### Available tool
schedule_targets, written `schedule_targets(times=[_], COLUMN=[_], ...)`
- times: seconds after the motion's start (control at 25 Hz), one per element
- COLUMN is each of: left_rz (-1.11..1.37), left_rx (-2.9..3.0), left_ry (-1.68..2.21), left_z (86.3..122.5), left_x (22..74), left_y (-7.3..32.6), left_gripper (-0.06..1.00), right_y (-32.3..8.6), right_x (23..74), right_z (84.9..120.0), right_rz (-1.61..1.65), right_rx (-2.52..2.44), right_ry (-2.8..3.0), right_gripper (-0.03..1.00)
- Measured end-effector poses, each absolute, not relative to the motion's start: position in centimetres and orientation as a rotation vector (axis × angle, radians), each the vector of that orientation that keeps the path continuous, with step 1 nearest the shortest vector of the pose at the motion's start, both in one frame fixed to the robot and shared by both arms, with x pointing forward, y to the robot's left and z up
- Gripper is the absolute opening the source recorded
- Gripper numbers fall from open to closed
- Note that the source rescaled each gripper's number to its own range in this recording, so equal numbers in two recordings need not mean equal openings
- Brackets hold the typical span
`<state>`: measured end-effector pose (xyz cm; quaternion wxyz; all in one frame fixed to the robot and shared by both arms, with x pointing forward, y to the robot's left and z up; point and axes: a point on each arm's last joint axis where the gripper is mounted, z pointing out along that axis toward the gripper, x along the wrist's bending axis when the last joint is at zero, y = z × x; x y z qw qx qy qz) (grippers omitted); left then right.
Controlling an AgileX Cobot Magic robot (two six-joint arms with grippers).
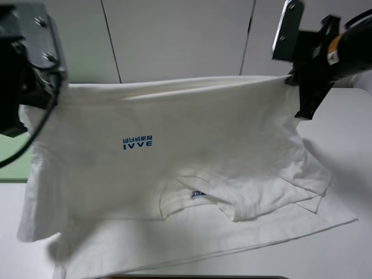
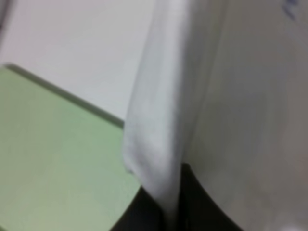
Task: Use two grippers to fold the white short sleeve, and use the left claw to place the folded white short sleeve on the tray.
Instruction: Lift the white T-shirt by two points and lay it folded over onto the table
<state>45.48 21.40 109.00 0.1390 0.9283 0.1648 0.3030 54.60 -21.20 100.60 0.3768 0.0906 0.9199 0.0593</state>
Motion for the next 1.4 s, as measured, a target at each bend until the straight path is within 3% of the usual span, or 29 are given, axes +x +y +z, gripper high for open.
schedule_targets(times=[0.28,0.6,0.92,1.16,1.4], left_rz=[0.897,1.127,1.176,1.105,0.811], left_rx=[2.878,2.791,2.731,2.831,2.978], left_ry=[0.421,0.248,0.214,0.232,0.071], left_z=[102.7,103.2,103.5,103.0,101.8], left_x=[51.1,52.7,53.0,52.6,51.0], left_y=[20.0,19.4,19.1,19.6,19.5], left_gripper=[0.00,0.00,0.00,0.00,0.00], right_y=[-19.7,-20.5,-22.1,-22.3,-22.9], right_x=[59.4,62.5,62.6,60.9,58.9], right_z=[98.1,101.2,100.9,98.1,95.5], right_rz=[0.131,0.158,0.129,0.059,-0.053], right_rx=[0.256,0.273,0.314,0.178,0.058], right_ry=[2.372,2.241,2.247,2.373,2.513], right_gripper=[0.00,0.00,0.00,0.00,0.00])
